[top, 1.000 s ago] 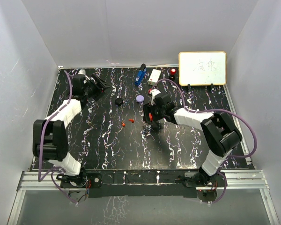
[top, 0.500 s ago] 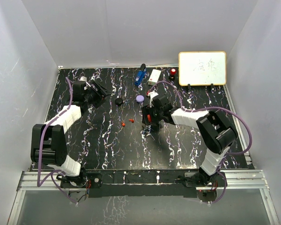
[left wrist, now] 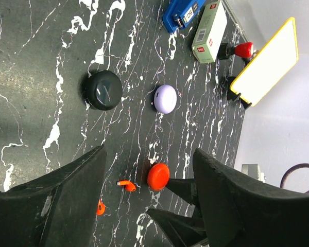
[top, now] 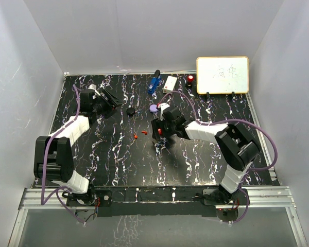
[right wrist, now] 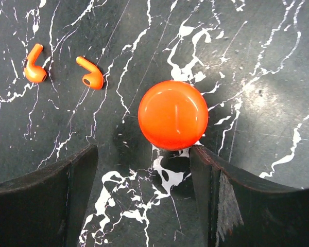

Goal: Insert the wireless bluetooth earbuds into the charging case
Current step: Move the charging case to the center of the board, then pick up the charging case at the center of the board.

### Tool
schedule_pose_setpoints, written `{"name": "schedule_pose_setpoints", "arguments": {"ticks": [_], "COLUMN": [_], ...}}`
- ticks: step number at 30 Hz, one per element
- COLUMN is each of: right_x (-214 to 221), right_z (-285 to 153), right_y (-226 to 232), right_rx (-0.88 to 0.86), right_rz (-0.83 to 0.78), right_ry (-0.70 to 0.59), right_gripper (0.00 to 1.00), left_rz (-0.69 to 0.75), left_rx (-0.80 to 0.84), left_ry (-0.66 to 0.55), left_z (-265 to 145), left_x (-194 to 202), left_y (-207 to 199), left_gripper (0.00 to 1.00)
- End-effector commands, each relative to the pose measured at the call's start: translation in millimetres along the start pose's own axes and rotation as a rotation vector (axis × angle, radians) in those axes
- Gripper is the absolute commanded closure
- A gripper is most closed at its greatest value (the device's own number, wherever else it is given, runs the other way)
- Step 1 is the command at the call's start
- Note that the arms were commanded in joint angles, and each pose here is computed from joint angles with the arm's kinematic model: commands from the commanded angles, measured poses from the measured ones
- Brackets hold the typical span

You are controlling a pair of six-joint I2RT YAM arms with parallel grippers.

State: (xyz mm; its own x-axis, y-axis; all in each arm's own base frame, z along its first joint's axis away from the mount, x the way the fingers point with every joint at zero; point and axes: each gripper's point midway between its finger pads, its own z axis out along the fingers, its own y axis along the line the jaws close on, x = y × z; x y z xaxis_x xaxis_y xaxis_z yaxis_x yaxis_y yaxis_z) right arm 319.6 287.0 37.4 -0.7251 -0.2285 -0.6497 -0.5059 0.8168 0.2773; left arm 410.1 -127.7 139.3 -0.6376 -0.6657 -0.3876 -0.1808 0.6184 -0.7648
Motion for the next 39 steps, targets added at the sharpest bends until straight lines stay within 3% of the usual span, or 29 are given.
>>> {"name": "schedule_pose_setpoints", "arguments": {"ticks": [1,7,11,13,21,29,39], "right_x": [-58.4,-97.8,-121.4,-129.5,-146.5,-144.3,-136.6], "right_z": [-25.6,-57.7,-81.7,-89.0,-105.8,-110.8,-107.0], "right_y": [-0.6,-35.2,-63.6,-73.0,-89.7,-96.0,-95.5], "right_rx": [0.071,0.174,0.150,0.129,0.125,0.115,0.101], "right_rz": [-0.003,0.092,0.164,0.180,0.211,0.220,0.227], "right_ry": [-0.176,-0.303,-0.379,-0.397,-0.437,-0.445,-0.434], "right_gripper": [0.29,0.28,0.28,0.22,0.18,0.18,0.18], "left_rz": [0.075,0.299,0.456,0.528,0.785,0.841,0.857], "left_rx": [0.057,0.094,0.157,0.164,-0.030,-0.170,-0.228], "left_ry": [0.029,0.136,0.230,0.270,0.383,0.391,0.376], "left_z": [-9.0,1.0,11.9,17.8,38.1,47.8,57.4], "left_x": [2.8,42.8,78.1,94.5,153.5,181.3,190.5], "left_y": [-23.1,-62.3,-82.3,-85.6,-67.1,-53.2,-39.9], "left_gripper": [0.35,0.35,0.35,0.35,0.35,0.33,0.19]}}
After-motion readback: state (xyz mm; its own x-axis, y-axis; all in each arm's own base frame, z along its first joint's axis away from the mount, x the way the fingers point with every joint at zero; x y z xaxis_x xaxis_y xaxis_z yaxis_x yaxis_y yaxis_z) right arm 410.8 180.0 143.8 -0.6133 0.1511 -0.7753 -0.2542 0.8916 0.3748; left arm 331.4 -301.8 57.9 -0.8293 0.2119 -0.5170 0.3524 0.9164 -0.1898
